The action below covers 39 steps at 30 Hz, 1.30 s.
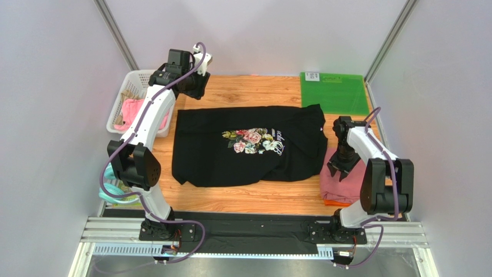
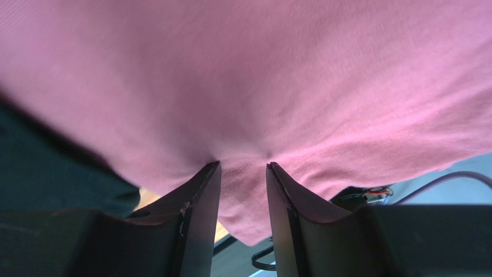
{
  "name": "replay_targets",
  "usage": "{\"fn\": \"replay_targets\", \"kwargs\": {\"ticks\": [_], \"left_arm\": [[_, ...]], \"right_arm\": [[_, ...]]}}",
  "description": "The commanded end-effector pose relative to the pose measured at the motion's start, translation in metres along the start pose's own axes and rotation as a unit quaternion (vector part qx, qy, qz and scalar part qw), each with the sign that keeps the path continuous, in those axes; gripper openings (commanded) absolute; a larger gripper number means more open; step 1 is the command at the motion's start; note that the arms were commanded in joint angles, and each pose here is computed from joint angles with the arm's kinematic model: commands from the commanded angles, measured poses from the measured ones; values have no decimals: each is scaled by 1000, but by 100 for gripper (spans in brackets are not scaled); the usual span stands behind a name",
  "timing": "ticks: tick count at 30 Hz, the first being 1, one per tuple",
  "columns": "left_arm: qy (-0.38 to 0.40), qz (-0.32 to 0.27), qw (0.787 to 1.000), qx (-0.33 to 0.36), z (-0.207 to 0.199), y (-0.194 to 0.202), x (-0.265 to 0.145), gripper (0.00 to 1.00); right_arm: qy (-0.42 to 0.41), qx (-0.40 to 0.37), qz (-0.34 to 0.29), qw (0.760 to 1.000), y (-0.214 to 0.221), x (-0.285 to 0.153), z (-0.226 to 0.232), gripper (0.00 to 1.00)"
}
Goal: Fold and stack the t-shirts
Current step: Fold the flattened tshirt in 1/3 of the way
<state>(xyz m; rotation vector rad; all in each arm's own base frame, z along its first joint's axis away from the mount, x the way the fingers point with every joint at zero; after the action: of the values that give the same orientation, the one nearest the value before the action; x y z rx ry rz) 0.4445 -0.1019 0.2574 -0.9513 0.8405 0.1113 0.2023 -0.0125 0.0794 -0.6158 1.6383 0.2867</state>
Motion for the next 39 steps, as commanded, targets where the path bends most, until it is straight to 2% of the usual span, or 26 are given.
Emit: {"fn": "replay_targets", "kwargs": {"ticks": [1,7,13,20,27,34,39], "left_arm": [[-33,-33,999,5,24,-15,-33,49],[-48,-43,998,-13,50,-14,-57,49],[-67,-49,996,-18,67,-15,-77,50],[-82,-64,994,-21,77,-22,-94,50],[-81,-64,994,-22,76,-21,-97,50],[-59,-57,996,-30,66,-12,-90,50],[-20,-43,998,-39,46,5,-82,50]], "right_arm": [[22,67,7,997,-12,20,4,37],[72,103,51,991,0,56,-5,32],[117,109,40,986,-5,69,-17,28],[131,171,49,975,-28,75,-49,25],[115,196,38,973,-58,73,-52,23],[86,215,32,972,-85,71,-35,20],[29,216,10,976,-110,49,-17,20]]}}
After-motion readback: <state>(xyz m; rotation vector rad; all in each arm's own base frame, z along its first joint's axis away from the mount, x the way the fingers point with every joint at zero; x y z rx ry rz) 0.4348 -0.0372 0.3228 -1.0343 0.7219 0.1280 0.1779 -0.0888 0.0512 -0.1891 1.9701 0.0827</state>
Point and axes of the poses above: each gripper's point midway between its finger pads, its own x axis out along the fingers, its own z axis along the line the jaws close on, y = z × x, the point moved 2 cm from there along -x, back along the fingers, and after that the axes turned 14 degrees about x, right-handed, at the moved point
